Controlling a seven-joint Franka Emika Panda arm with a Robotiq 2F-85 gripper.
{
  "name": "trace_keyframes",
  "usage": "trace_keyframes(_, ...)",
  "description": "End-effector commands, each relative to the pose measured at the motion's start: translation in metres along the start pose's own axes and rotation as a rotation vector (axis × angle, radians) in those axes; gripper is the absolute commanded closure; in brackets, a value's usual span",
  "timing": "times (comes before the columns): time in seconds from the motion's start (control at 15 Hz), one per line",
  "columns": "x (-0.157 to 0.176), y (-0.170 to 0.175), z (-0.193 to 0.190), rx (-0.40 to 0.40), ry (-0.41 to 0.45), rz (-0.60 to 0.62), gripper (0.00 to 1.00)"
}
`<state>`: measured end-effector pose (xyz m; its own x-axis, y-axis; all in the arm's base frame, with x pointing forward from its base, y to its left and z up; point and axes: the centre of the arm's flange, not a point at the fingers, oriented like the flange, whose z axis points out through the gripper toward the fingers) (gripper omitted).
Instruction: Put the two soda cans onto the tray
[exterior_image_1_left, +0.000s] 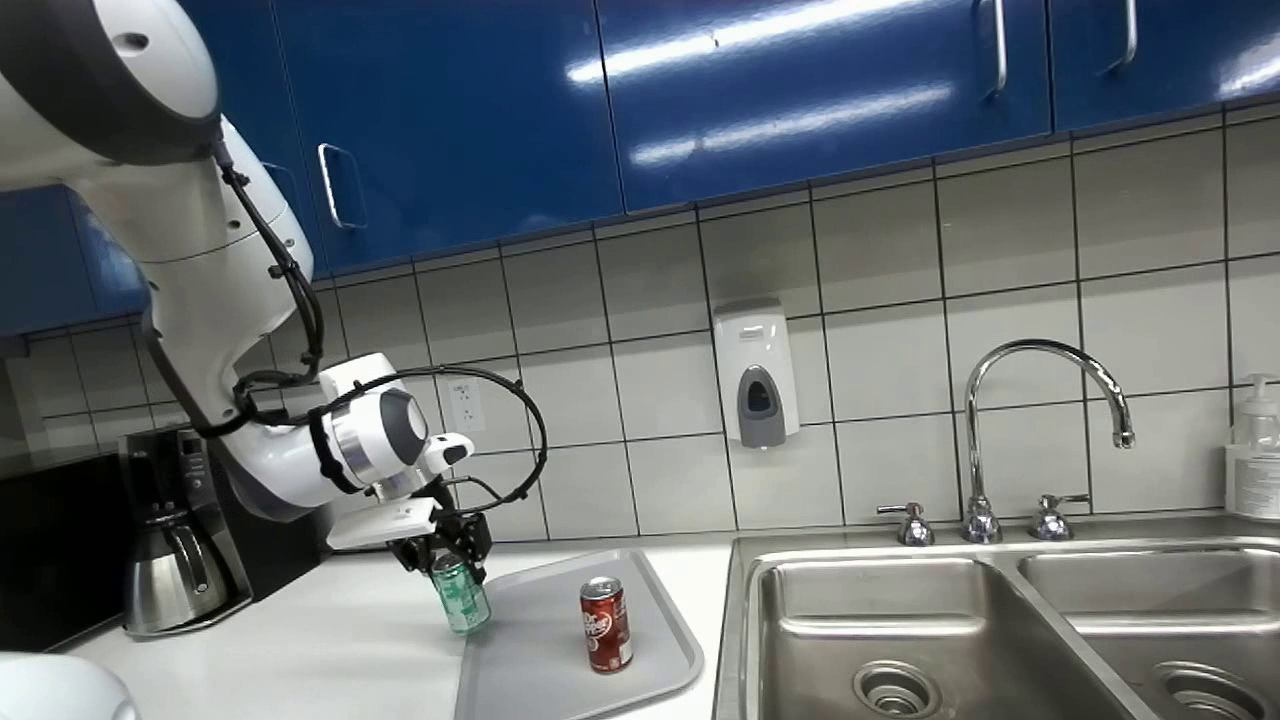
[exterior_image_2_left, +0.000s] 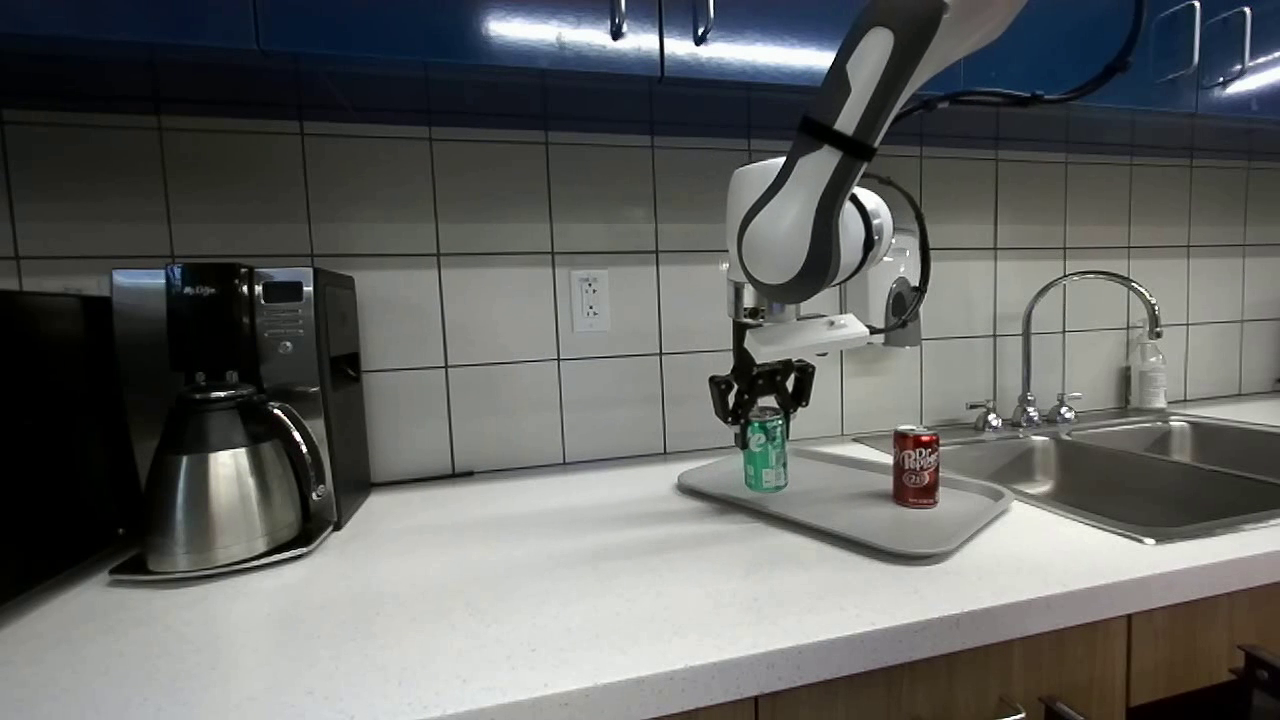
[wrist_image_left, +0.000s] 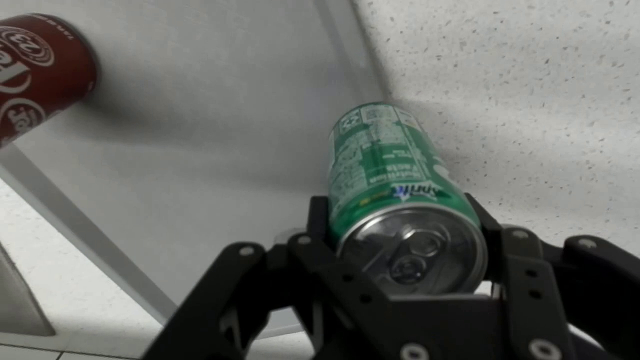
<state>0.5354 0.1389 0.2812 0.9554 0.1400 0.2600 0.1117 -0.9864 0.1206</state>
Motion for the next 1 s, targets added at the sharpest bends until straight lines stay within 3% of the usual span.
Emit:
trace_keyframes(0.0,-0.001,0.017,-0.005,-0.019,0.028,0.033,0.62)
trace_keyframes(0.93,-0.007,0.056,0.027,-0.053,-0.018,0.077,0.62)
